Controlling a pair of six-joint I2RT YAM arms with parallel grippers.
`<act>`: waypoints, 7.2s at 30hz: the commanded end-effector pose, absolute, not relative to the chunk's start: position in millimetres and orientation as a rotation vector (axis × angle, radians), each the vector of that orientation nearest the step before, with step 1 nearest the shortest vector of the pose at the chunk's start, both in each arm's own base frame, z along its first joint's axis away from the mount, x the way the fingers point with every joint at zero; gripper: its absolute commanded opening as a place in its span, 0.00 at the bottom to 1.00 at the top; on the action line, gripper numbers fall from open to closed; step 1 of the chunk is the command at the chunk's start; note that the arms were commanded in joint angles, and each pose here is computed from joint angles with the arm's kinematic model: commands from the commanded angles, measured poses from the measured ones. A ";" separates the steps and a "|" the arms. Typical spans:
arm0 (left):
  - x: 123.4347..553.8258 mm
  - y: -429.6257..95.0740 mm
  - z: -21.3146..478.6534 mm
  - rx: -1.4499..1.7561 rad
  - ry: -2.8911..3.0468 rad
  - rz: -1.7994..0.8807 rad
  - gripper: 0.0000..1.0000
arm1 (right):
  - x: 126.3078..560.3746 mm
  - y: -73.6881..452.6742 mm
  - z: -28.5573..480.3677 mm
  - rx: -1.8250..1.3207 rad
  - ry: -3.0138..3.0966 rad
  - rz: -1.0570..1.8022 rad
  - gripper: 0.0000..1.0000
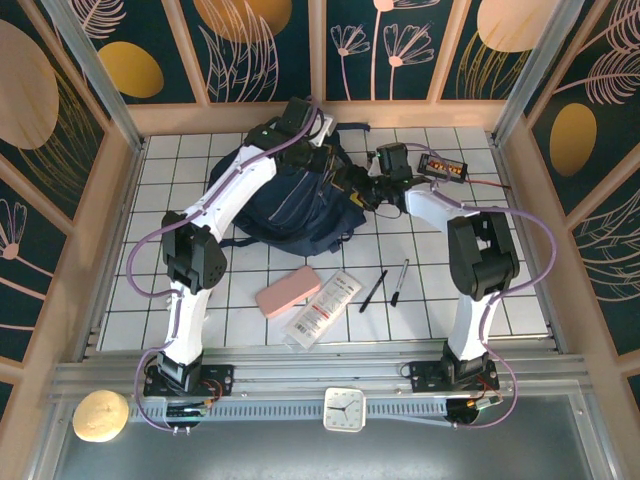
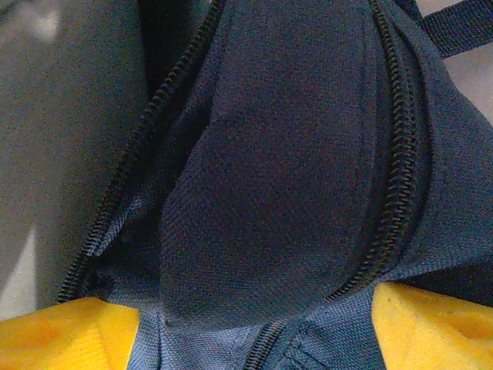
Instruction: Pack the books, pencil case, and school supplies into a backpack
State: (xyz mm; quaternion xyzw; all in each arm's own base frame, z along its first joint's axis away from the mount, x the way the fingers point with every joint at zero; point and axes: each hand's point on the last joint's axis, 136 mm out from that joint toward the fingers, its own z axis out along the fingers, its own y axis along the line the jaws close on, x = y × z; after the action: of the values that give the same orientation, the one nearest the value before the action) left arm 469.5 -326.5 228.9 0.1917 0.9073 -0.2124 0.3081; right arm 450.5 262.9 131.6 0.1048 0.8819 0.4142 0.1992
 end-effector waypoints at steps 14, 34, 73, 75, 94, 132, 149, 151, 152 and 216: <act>476.3 -256.7 378.8 0.321 2.095 -0.675 0.00 | 441.0 231.9 45.5 0.223 2.626 0.715 0.00; 453.6 -215.7 325.2 0.420 2.194 -0.508 0.45 | 430.9 248.5 55.6 0.183 2.581 0.866 0.04; 446.9 -308.3 175.6 0.691 2.320 -0.121 0.00 | 414.4 229.1 122.7 0.137 2.564 0.899 0.56; 444.8 -306.0 197.2 0.671 2.291 -0.152 0.00 | 387.4 224.4 120.6 0.125 2.649 0.856 0.60; 443.0 -260.9 175.6 0.603 2.372 -0.262 0.00 | 208.7 376.9 129.5 -1.926 1.431 0.488 0.92; 450.6 -254.6 159.3 0.608 2.415 -0.328 0.00 | 194.3 426.8 91.9 -2.206 1.469 0.630 0.94; 442.7 -249.2 155.4 0.637 2.432 -0.309 0.00 | 192.8 409.2 12.2 -2.297 1.662 0.533 0.94; 443.0 -249.9 155.6 0.639 2.431 -0.313 0.00 | 195.5 405.6 4.4 -2.301 1.682 0.506 0.94; 443.3 -251.0 156.4 0.642 2.429 -0.316 0.00 | 197.4 405.6 2.2 -2.295 1.689 0.494 0.94; 395.2 -290.7 284.8 0.514 2.053 -0.633 0.00 | 469.2 315.9 143.7 0.669 2.285 1.479 0.68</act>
State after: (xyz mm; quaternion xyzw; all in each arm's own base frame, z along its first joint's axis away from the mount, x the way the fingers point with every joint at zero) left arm 388.8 -275.3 213.8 0.2215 0.8908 -0.1921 0.3471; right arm 457.2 302.1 141.0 0.2006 0.8176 0.5101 0.1763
